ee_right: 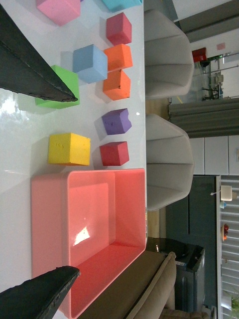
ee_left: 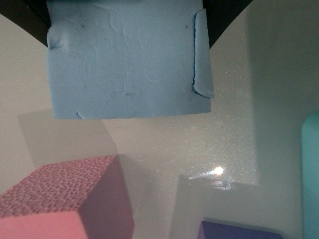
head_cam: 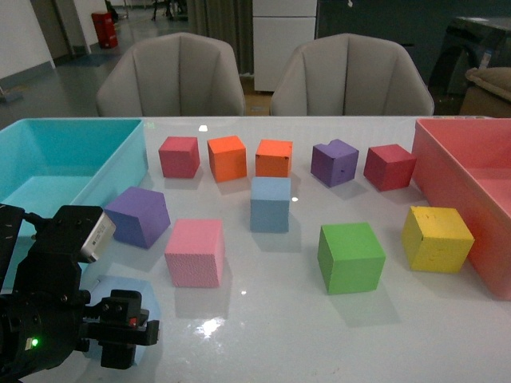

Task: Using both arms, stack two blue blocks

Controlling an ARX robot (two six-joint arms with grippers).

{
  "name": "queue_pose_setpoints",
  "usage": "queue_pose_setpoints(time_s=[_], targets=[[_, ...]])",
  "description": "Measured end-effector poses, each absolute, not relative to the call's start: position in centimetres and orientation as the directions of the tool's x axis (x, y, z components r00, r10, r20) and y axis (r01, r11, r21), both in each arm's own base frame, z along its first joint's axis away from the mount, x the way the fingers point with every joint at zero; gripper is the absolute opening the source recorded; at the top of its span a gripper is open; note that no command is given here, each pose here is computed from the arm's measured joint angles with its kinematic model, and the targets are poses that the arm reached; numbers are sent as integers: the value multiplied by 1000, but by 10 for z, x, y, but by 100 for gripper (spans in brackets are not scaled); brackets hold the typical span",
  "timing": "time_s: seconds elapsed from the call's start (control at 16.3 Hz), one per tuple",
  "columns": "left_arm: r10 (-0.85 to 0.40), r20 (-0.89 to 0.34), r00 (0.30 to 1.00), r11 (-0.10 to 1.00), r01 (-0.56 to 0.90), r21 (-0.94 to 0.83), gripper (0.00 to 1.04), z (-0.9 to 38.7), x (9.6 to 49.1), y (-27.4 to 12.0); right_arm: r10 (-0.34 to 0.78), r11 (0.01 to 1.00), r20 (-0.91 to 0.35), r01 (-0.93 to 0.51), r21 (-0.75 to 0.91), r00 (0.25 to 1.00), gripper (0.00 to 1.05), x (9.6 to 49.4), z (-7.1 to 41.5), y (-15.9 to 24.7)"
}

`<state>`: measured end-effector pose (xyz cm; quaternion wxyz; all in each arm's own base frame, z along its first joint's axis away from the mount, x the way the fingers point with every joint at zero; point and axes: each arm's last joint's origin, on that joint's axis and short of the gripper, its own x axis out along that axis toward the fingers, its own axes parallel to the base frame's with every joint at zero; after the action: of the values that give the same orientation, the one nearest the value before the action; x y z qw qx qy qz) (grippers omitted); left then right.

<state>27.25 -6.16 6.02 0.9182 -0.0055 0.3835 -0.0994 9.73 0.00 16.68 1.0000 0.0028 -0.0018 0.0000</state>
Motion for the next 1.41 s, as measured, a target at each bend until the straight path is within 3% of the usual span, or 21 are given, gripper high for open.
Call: queue_pose_setpoints(time_s=[0.12,0.37,0.74,0.98,1.41], targets=[[-219,-674,705,971,225,-81,46,83,273,-73,0,1000,4,0,6,1000,98,97,167,0],[-288,-575,766,948,312,-60,44,137,309,-116,0,1000,4,0,6,1000,98,97,167,0],[-351,-608,713,911,409,-46,42,149,370,-193,0,1000,4,0,6,1000,98,97,167,0],[-314,-628,712,930,363,-55,42,145,419,-216,0,1000,4,0,6,1000,98,97,167,0],[-217,-672,708,976,180,-126,42,133,468,-210,0,1000,4,0,6,1000,98,97,167,0]])
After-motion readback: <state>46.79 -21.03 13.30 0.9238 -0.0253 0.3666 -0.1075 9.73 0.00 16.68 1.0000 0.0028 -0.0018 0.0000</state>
